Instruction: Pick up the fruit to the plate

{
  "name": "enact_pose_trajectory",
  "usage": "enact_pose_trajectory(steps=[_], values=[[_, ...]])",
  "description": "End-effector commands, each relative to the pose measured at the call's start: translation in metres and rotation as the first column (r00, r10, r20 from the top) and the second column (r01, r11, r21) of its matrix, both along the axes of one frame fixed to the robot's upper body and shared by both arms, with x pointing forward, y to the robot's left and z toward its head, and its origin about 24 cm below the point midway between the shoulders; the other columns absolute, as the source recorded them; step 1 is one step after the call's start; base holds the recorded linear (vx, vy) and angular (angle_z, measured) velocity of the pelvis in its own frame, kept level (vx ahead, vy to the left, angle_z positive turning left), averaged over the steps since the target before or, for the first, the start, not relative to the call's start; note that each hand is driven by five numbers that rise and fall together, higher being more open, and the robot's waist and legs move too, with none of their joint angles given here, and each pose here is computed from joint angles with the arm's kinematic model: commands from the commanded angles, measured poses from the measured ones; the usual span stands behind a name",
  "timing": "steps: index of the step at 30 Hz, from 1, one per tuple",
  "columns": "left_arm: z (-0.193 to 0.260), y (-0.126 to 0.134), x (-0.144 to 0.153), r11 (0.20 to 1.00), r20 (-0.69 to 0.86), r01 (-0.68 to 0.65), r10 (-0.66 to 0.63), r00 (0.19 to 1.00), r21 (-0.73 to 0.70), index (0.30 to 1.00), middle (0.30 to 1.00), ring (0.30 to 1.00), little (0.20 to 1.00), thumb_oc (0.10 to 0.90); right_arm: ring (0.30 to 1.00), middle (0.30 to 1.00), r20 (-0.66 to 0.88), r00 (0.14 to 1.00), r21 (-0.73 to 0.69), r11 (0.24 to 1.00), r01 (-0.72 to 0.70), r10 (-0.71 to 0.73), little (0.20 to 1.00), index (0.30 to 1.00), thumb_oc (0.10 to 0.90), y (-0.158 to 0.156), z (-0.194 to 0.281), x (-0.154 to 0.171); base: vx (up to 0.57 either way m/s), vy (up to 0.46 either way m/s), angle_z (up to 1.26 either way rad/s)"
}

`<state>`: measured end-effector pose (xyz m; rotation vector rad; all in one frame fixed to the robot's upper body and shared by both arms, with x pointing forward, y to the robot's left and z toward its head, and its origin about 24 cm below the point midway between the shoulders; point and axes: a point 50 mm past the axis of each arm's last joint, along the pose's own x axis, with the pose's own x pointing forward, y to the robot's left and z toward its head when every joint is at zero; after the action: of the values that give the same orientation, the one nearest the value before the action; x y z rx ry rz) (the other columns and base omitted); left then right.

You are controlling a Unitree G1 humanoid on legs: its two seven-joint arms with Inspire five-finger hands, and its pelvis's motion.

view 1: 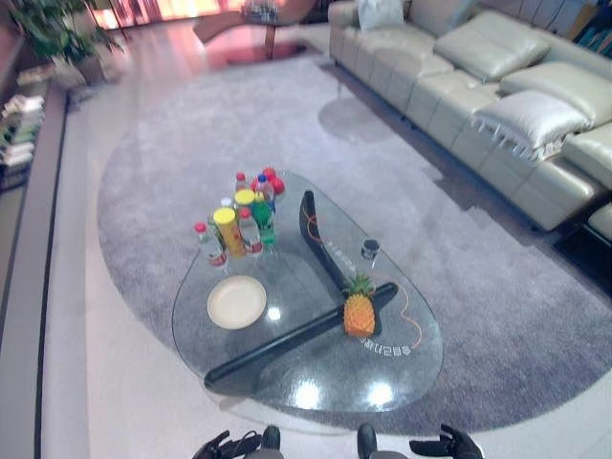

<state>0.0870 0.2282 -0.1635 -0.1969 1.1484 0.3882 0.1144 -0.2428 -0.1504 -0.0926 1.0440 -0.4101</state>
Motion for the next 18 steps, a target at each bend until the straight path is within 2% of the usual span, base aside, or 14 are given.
enact_pose_trajectory(steps=[1, 10, 18], values=[[0.005, 0.001, 0.02, 0.999, 0.054, 0.037, -0.038, 0.998, 0.021, 0.9, 0.9, 0.9, 0.9, 0.8, 0.9, 0.9, 0.318, 0.947, -0.055, 0.996, 0.073, -0.052, 0.9, 0.9, 0.8, -0.017, 0.041, 0.07, -0.02, -0.02, 0.05], [0.009, 0.008, 0.023, 0.999, 0.103, 0.035, -0.039, 0.994, 0.038, 0.9, 0.9, 0.9, 0.9, 0.8, 0.9, 0.9, 0.626, 0.78, -0.068, 0.994, 0.091, -0.029, 0.9, 0.9, 0.8, -0.012, 0.104, 0.124, 0.0, 0.005, 0.07], [0.014, 0.009, 0.033, 0.999, 0.16, 0.027, -0.031, 0.987, 0.033, 0.9, 0.9, 0.9, 0.9, 0.8, 0.9, 0.9, 0.8, 0.599, -0.097, 0.989, 0.109, 0.012, 0.9, 0.9, 0.8, -0.018, 0.163, 0.159, -0.04, 0.03, 0.06]])
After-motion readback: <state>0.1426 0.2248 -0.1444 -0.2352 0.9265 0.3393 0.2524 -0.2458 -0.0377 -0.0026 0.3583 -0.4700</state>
